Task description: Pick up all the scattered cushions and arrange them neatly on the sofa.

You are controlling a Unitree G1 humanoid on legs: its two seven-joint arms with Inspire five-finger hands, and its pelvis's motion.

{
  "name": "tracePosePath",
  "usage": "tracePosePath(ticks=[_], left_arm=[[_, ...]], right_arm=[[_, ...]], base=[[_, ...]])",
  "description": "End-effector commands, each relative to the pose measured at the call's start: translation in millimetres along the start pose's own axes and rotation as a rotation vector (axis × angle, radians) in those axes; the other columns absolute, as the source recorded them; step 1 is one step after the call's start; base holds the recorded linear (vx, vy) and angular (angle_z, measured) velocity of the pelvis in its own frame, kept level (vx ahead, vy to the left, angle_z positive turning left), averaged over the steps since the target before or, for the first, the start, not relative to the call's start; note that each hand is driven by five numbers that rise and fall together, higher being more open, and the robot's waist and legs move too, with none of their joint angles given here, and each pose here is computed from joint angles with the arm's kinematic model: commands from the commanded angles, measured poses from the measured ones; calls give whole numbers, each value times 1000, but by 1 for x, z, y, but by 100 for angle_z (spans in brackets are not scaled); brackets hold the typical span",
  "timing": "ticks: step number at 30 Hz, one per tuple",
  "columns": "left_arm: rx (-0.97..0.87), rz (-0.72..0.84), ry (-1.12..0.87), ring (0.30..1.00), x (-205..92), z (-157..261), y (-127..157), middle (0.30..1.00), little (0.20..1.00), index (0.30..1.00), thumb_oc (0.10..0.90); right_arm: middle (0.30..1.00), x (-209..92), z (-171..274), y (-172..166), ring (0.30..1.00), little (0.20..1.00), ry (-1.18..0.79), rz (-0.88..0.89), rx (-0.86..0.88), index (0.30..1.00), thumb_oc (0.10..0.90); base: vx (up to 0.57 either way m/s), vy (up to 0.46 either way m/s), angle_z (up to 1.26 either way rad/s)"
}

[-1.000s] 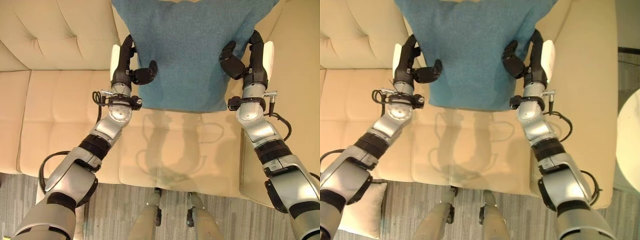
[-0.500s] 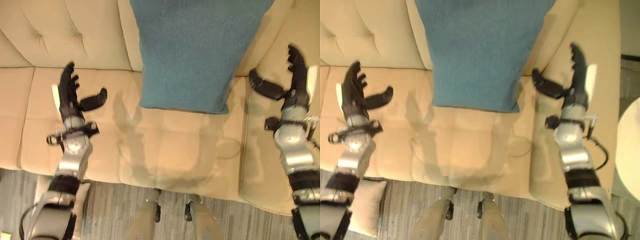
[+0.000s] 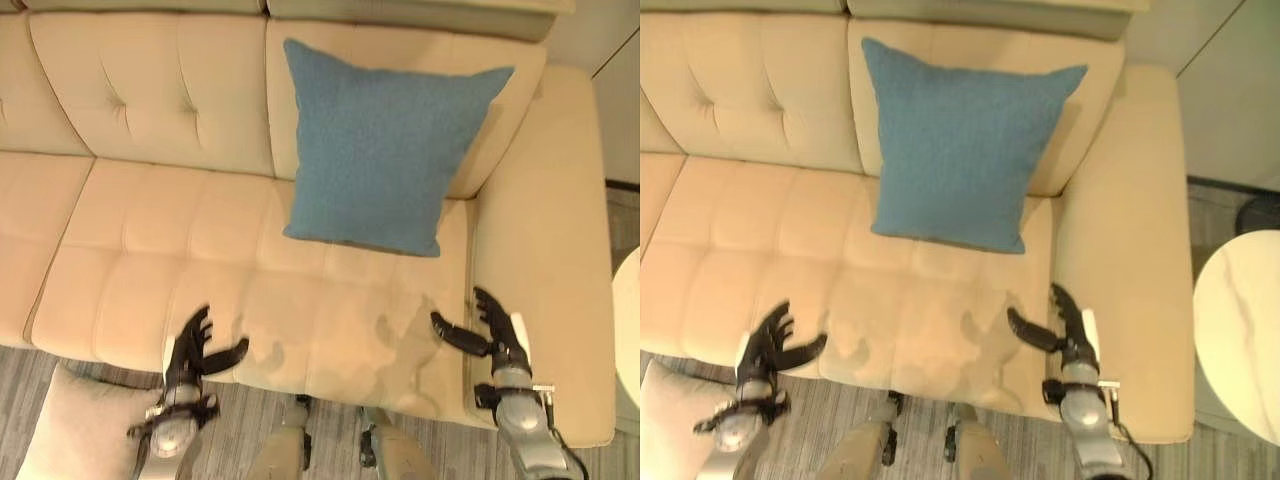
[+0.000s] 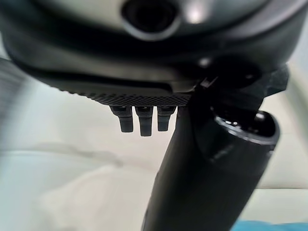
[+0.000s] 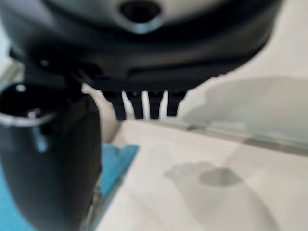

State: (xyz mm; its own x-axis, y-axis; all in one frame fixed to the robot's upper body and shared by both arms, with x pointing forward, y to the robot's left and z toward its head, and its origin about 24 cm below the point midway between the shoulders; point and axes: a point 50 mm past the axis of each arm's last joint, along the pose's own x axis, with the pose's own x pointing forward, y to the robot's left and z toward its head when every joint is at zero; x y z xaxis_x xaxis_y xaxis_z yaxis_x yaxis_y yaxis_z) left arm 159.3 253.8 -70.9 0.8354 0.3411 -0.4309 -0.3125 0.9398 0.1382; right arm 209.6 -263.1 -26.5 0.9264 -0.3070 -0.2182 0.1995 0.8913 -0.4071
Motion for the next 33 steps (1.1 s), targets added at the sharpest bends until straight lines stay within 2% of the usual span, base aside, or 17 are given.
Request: tracePosePath(ticks=[1,3,9,14,21,27,31,33], left_arm=[[55,-15,4,900,2,-5,9,900,900,900,800],[108,-27,176,900,-9,-44,8,900,900,900,800],[203,-38,370,900,-24,-84,6,900,900,900,800],[234,-30,381,900,-18,-83,7,900,900,900,800],[250,5,337,900,-4,-70,8,900,900,900,800],[266,-1,297,900,4,-60,5,900,900,900,800],[248,-9,290,900,6,-58,-3,900,900,900,800],[229,-36,274,900,9,-54,-17,900,900,900,800]], right_arm=[[900,2,5,-10,900,900,-66,12,-39,900,800],[900,-6,-20,2,900,900,46,63,-44,900,800],[900,-22,-58,24,900,900,227,137,-68,900,800],[900,-30,-78,38,900,900,345,175,-89,900,800],[900,-20,-74,44,900,900,354,168,-88,900,800],[900,-26,-79,43,900,900,385,129,-24,900,800],[900,-16,-71,43,900,900,353,140,-44,900,800],[900,-6,-62,31,900,900,304,116,-93,900,800]], base=[[5,62,-14],[-10,113,-3],[-45,114,-4],[-111,66,-7],[-204,10,-12],[-168,-121,60],[-272,-263,48],[-525,-342,115]])
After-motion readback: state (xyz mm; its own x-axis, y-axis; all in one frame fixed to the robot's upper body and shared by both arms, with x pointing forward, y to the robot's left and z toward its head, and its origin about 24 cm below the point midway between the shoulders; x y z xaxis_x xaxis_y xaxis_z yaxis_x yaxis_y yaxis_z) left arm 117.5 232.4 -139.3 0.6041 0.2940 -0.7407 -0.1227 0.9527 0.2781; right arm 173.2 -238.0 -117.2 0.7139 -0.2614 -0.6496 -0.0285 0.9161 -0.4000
